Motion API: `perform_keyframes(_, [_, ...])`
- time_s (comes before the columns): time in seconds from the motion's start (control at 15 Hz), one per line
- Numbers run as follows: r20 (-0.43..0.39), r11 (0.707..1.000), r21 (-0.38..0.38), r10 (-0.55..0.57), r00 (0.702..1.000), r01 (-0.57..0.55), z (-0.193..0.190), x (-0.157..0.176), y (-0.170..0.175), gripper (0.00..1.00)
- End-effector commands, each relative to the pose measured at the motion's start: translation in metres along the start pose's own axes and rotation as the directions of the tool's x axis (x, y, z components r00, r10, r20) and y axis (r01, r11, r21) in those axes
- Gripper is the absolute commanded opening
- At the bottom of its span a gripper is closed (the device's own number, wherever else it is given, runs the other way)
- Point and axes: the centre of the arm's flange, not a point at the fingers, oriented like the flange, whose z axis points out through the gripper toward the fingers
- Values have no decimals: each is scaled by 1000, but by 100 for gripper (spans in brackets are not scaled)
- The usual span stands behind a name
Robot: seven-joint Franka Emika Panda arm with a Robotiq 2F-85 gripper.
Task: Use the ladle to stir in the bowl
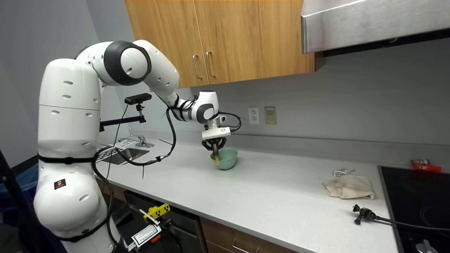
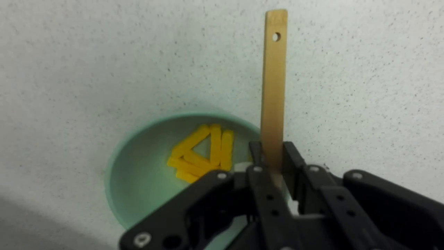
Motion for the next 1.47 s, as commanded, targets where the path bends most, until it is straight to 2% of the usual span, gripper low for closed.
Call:
perform_keyframes(0.0, [44,999,-4,40,998,-40,-26,-32,1,4])
perform_keyframes(0.27, [139,995,40,87,986,-93,-24,-56,9,4])
perform_keyframes(0.6, [298,989,79,95,950,-123,-18,-76,23,4])
perform_keyframes(1.13, [395,995,58,53,917,-83,-32,-87,40,4])
perform_keyframes(1.2, [409,996,78,14,912,-50,-24,-59,37,4])
perform_keyframes(1.4, [446,997,78,-26,895,-10,-21,-37,38,4])
